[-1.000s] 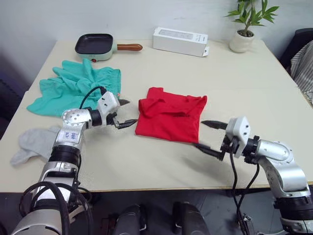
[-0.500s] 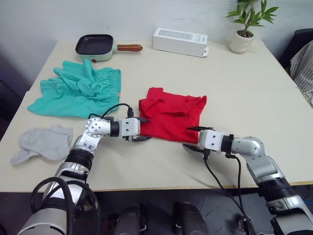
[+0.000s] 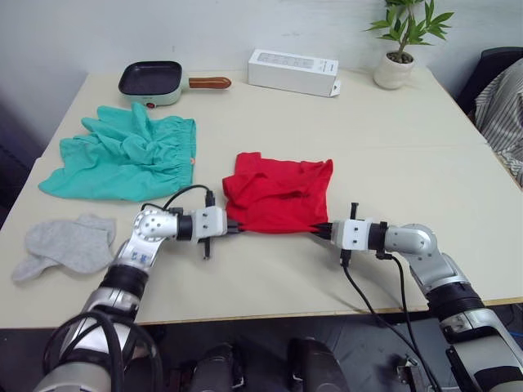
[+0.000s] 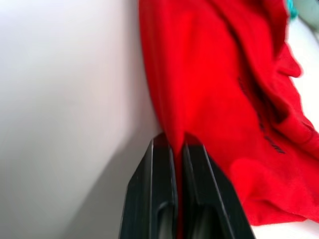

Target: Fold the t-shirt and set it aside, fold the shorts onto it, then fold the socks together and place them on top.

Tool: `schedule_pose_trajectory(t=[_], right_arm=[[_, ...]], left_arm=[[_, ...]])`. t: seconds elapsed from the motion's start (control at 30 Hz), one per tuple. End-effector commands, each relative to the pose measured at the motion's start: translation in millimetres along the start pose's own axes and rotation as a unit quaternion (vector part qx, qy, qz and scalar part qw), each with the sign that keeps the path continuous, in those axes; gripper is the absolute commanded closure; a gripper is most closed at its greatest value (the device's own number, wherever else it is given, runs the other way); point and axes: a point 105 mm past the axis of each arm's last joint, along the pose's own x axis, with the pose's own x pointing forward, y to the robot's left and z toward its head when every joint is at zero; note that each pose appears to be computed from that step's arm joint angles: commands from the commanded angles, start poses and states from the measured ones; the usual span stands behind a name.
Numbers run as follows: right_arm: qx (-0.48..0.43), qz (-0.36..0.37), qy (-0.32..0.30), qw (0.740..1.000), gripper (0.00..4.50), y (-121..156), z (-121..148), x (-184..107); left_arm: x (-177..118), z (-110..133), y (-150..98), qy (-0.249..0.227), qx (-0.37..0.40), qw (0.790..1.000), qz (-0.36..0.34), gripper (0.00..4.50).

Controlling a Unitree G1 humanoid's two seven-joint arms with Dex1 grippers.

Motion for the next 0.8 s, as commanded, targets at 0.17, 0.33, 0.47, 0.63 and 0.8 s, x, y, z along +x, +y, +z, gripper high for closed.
schedule_pose_trajectory(t=[0.17,0.33,0.47,0.63,0.8], right_arm=[[-0.008,0.014,-0.026,1.0,4.5,18,14,-37],[0.005,0.022,-0.007,1.0,4.5,38,13,-55],[0.008,0.04,0.004,0.999,4.5,53,11,-56],[0.057,0.046,-0.01,0.997,4.5,65,16,-53],[0.083,0.033,-0.008,0.996,3.42,69,20,-63]], left_arm=[[-18,32,-31,-0.009,-0.019,0.999,0.041,4.46],[-18,37,-57,0.003,-0.048,0.997,0.053,4.46],[-16,38,-63,0.015,-0.05,0.997,0.055,4.46],[-16,40,-68,0.015,-0.06,0.997,0.043,4.46],[-23,45,-57,0.001,-0.1,0.992,0.08,3.43]])
